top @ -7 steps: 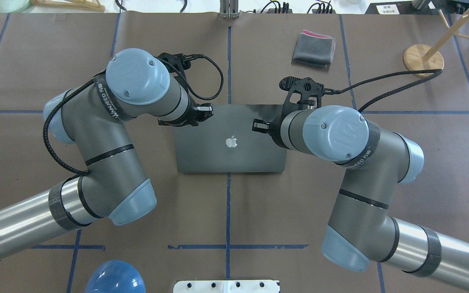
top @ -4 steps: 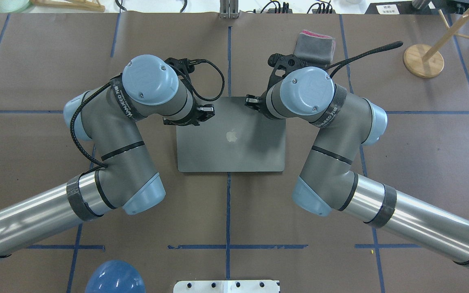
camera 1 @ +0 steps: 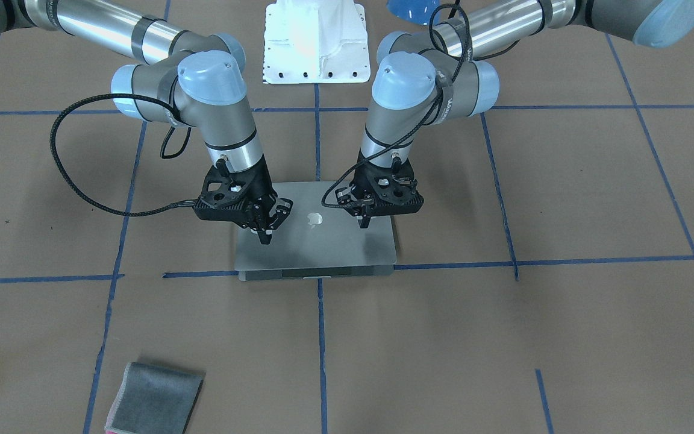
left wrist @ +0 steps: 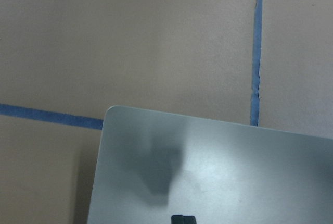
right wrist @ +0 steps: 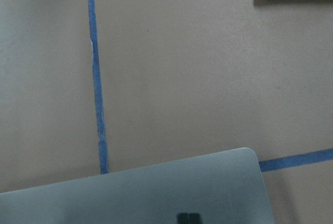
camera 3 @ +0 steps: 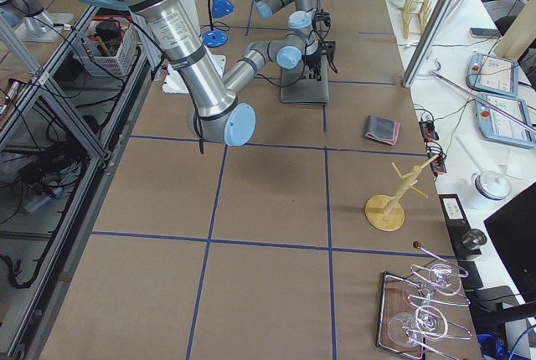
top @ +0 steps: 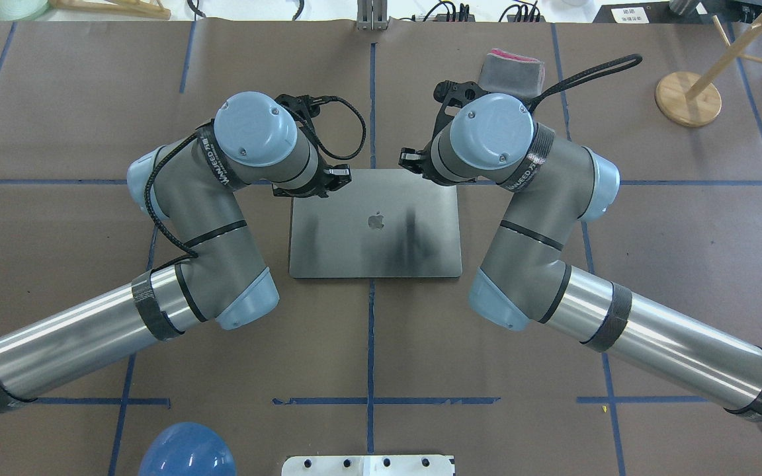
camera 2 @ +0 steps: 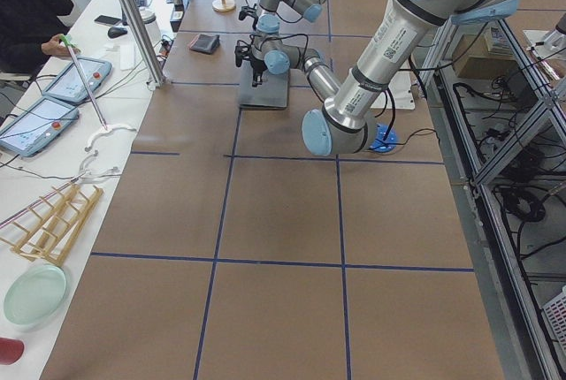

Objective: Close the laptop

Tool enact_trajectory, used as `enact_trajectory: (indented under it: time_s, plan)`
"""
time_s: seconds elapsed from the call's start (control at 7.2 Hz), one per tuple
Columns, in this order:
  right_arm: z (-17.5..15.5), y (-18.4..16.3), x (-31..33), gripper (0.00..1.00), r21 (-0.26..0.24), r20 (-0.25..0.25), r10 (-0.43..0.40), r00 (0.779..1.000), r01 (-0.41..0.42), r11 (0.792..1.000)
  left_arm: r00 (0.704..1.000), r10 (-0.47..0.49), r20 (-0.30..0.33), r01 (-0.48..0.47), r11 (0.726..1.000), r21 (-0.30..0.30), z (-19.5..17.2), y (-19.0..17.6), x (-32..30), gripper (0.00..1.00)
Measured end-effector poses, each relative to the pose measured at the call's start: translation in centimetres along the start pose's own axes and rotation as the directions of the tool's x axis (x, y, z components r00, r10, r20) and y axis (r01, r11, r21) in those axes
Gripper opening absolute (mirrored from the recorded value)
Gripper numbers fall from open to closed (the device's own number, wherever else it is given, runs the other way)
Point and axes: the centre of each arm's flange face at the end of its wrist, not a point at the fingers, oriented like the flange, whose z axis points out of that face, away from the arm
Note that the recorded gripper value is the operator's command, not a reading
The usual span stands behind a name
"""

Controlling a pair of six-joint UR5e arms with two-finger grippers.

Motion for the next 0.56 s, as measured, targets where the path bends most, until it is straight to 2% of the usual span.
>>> enact_trajectory:
  time_s: [0.14, 0.28, 0.42, 0.56]
  plan:
    - [-0.3, -0.7, 0.2, 0.17, -0.011, 0.003, -0.001, 1.0, 0.001, 1.0, 1.0, -0.004, 0.002, 0.004, 1.0, 0.004, 1.3, -0.7, -0.3, 0.0]
    - [-0.8, -2.0, 0.8, 0.49, -0.029, 0.013, -0.007, 1.0, 0.007, 1.0, 1.0, -0.003, 0.007, 0.003, 1.0, 0.004, 2.3, -1.0, -0.6, 0.0]
    - [-1.7, -3.9, 1.6, 0.96, -0.062, 0.032, -0.003, 0.999, 0.005, 0.998, 1.0, 0.001, 0.015, -0.001, 1.0, 0.003, 3.1, -1.2, -1.0, 0.0]
    - [-2.8, -5.9, 2.7, 1.0, -0.098, 0.049, 0.013, 0.999, -0.008, 0.995, 1.0, 0.002, 0.023, -0.002, 1.0, 0.001, 3.7, -1.3, -1.2, 0.0]
